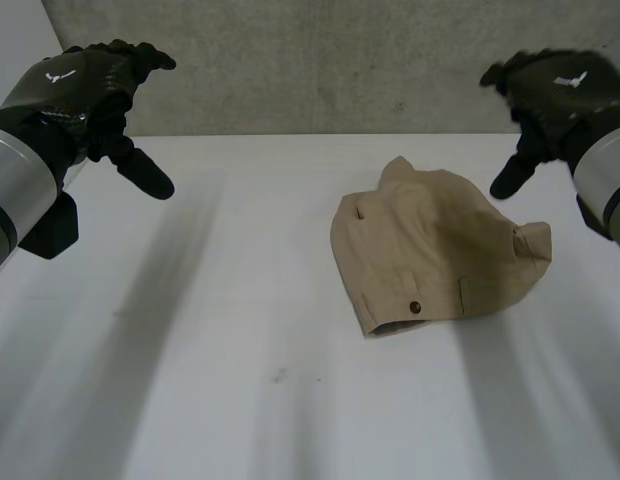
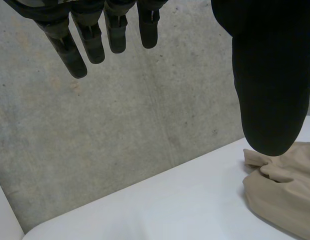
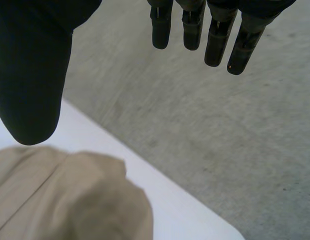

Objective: Fold the shorts.

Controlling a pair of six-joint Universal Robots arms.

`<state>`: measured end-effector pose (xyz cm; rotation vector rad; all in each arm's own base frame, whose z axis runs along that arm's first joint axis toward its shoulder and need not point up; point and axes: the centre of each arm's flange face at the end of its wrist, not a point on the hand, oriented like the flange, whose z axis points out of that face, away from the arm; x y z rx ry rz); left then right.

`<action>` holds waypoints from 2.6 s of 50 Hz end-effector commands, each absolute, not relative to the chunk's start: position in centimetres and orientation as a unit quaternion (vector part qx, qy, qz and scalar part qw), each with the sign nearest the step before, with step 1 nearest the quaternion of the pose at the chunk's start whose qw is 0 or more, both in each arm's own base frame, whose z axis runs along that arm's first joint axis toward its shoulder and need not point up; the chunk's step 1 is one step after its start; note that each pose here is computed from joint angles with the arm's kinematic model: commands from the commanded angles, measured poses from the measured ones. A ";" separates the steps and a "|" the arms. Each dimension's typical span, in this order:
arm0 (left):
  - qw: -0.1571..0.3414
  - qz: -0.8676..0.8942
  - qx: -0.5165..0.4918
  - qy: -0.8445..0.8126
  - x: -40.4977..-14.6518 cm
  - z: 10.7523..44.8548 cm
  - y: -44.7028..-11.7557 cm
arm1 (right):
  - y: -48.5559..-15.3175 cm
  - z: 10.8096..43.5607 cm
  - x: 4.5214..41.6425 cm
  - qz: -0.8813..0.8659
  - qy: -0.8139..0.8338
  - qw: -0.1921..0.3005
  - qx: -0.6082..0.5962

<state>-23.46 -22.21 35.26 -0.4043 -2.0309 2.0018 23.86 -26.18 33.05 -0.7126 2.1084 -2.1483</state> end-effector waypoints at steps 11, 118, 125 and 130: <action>0.132 0.685 -0.144 -0.702 -24.0 34.0 -22.9 | -25.5 23.3 28.0 -0.563 0.732 0.061 -0.380; 0.135 0.624 -0.186 -0.747 -29.0 22.9 -28.1 | -29.1 34.0 18.5 -0.640 0.692 0.017 -0.332; 0.170 0.628 -0.222 -0.726 -33.2 21.2 -27.5 | -29.3 32.6 18.1 -0.619 0.744 0.043 -0.246; 0.193 0.623 -0.246 -0.717 -35.2 20.2 -26.6 | -28.3 28.4 18.9 -0.563 0.791 0.017 -0.240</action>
